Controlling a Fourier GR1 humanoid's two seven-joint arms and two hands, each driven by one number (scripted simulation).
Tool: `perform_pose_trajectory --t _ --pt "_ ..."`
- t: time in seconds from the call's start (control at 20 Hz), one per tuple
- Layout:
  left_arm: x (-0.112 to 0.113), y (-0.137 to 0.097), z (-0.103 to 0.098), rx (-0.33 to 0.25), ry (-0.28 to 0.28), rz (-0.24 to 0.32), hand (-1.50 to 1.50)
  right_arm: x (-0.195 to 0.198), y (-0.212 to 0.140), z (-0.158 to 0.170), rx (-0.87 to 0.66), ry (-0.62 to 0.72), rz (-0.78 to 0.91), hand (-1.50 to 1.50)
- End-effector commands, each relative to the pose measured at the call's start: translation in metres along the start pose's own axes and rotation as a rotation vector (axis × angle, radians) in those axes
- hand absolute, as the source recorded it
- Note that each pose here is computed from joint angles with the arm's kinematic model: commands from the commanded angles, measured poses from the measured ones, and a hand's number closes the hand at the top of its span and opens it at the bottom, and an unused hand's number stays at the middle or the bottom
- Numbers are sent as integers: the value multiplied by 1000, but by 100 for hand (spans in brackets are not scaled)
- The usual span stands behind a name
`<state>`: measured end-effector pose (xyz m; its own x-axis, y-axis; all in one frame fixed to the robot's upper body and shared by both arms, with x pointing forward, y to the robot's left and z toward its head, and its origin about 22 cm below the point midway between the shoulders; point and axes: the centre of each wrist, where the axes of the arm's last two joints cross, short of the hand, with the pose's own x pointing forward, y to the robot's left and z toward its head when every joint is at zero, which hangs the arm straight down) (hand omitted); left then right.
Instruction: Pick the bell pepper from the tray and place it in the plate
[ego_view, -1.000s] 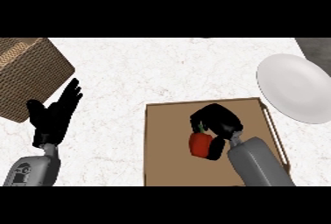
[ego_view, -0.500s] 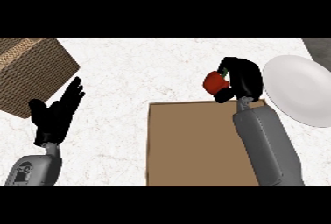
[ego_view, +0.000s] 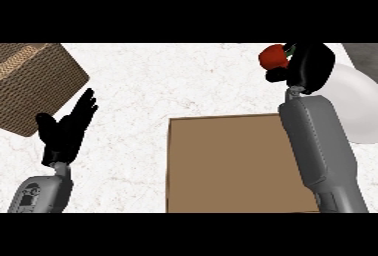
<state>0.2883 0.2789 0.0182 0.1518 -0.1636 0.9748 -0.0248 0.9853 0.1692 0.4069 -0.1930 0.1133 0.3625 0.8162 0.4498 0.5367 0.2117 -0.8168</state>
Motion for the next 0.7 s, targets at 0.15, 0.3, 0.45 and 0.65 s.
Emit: perform_pose_trajectory --t 0.15,0.3,0.45,0.65 --pt "9 -7 -7 15 1 -1 0 -47 7 -35 -72 148 -74 150" --pt "11 12 -1 19 12 -5 0 -85 -11 -53 -102 198 -60 150" --pt "-4 -1 2 8 1 6 0 -119 -6 -65 -99 230 -39 150" --pt "4 3 1 1 4 12 0 -152 -20 -84 -76 247 -22 150"
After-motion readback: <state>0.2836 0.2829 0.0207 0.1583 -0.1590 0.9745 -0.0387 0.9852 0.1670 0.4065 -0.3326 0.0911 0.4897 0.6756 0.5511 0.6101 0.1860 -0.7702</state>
